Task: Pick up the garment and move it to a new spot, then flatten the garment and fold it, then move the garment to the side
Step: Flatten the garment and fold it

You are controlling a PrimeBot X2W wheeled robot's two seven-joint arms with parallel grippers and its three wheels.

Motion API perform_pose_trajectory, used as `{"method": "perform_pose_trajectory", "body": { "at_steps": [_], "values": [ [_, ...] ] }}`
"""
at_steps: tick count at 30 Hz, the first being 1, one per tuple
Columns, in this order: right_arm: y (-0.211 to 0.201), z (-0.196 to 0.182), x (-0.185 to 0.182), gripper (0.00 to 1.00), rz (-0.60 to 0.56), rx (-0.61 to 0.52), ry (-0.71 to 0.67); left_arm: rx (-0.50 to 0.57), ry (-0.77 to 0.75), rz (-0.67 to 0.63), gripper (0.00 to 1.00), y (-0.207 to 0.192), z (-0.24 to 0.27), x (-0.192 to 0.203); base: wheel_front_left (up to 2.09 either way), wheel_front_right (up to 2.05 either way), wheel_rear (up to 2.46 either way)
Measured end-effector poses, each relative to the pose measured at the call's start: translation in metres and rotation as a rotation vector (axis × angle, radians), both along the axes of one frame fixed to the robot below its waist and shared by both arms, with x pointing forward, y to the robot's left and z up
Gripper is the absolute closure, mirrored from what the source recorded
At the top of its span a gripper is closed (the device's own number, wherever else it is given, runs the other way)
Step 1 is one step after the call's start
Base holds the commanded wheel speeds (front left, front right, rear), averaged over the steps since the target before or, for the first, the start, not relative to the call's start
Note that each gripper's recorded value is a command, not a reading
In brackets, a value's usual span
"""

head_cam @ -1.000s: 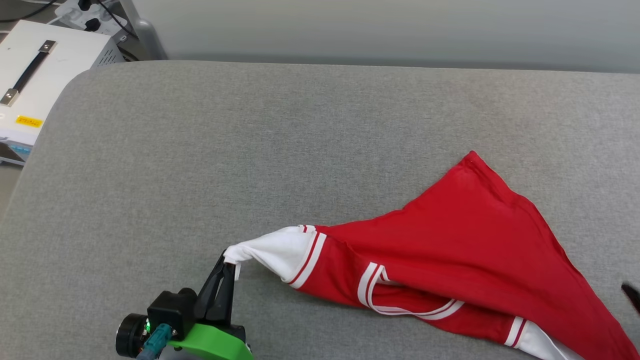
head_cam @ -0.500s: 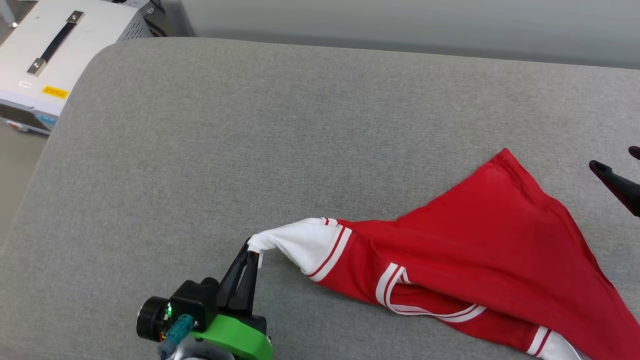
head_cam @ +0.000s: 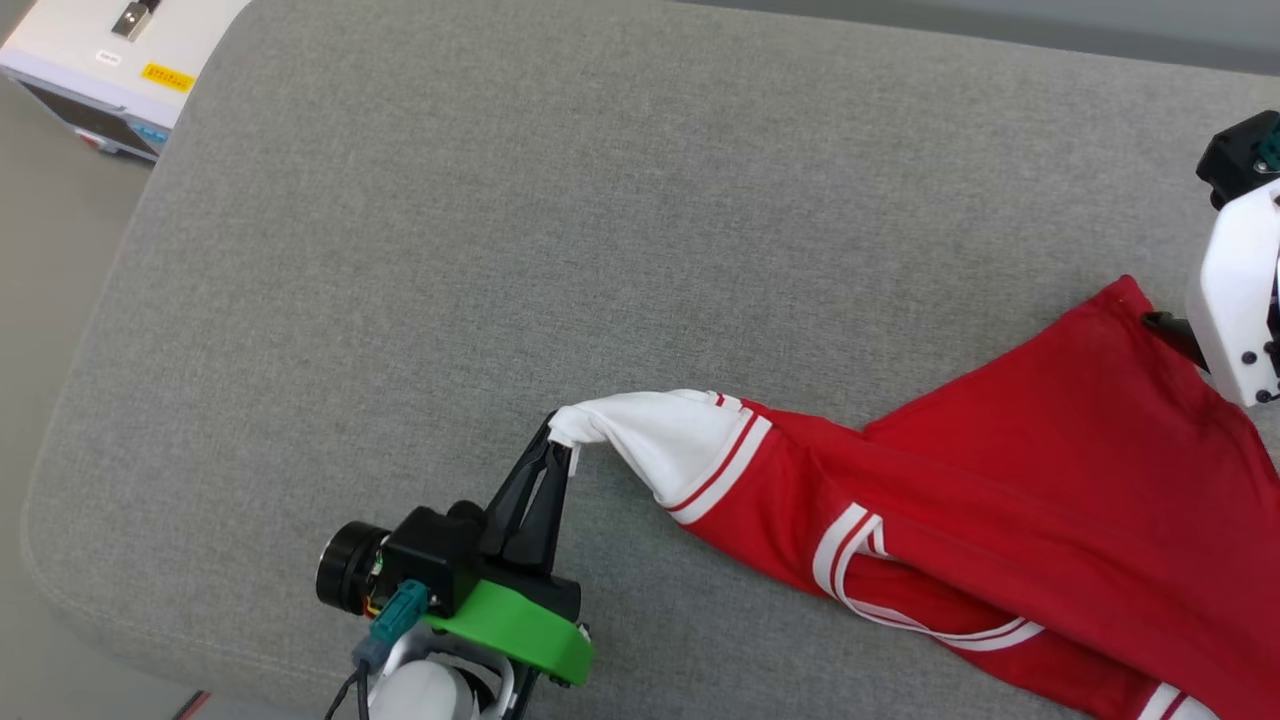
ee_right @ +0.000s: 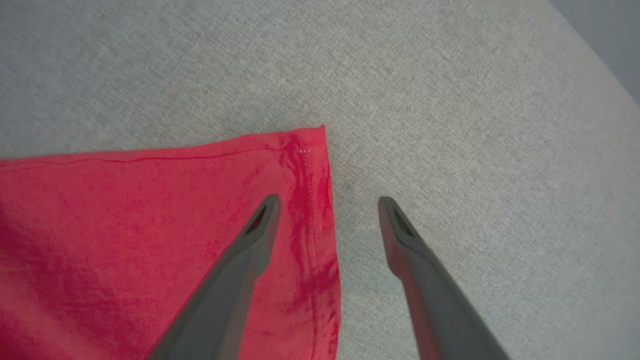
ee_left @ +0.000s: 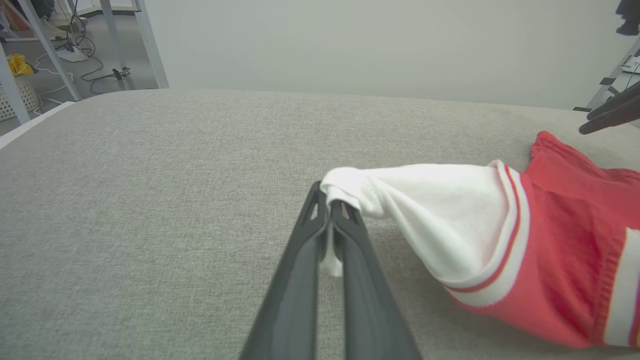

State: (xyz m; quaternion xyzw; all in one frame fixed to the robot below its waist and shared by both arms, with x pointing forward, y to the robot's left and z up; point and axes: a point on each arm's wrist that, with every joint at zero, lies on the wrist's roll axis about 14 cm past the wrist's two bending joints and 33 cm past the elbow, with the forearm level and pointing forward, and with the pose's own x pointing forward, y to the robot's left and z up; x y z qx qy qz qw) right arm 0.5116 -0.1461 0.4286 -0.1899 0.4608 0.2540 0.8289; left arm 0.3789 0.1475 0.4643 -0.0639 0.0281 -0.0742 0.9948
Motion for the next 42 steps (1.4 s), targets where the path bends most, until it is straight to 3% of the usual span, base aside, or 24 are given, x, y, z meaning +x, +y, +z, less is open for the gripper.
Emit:
{"method": "perform_pose_trajectory", "body": {
  "at_steps": [4,5,10,11,12,13,17,22,25,33,42],
  "values": [
    [0.005,-0.036,0.001,0.00,0.008,-0.030,0.074,0.001,0.013,0.007,1.00,0.001,-0.005,0.004,0.00,0.00,0.00],
    [0.003,-0.062,-0.004,0.00,0.019,-0.066,0.126,0.005,0.024,0.011,1.00,0.003,-0.009,0.007,0.00,0.00,0.00],
    [0.001,-0.079,-0.005,0.00,0.047,-0.108,0.164,0.006,0.038,0.013,1.00,0.004,-0.013,0.008,0.00,0.00,0.00],
    [0.001,-0.080,-0.004,0.32,0.049,-0.109,0.165,0.007,0.040,0.012,1.00,0.003,-0.014,0.008,0.00,0.00,0.00],
    [0.002,-0.079,-0.004,0.93,0.049,-0.103,0.162,0.007,0.041,0.011,1.00,0.003,-0.014,0.008,0.00,0.00,0.00],
    [0.002,-0.079,-0.004,1.00,0.046,-0.093,0.162,0.007,0.041,0.010,1.00,0.003,-0.014,0.008,0.00,0.00,0.00],
    [0.008,-0.072,-0.002,1.00,0.031,-0.030,0.126,0.008,0.035,0.003,1.00,0.001,-0.013,0.008,0.00,0.00,0.00],
    [0.023,-0.047,0.009,1.00,0.005,0.110,-0.013,0.020,-0.001,-0.015,1.00,-0.002,-0.002,0.008,0.00,0.00,0.00],
    [0.030,-0.010,0.019,1.00,0.003,0.211,-0.166,0.039,-0.047,-0.033,1.00,-0.003,0.013,0.007,0.00,0.00,0.00],
    [0.017,0.079,0.026,1.00,-0.010,0.336,-0.464,0.112,-0.215,-0.101,1.00,-0.008,0.066,0.017,0.00,0.00,0.00],
    [-0.018,0.203,0.024,1.00,-0.046,0.406,-0.815,0.259,-0.565,-0.281,1.00,-0.047,0.190,0.058,0.00,0.00,0.00]
  ]
}}
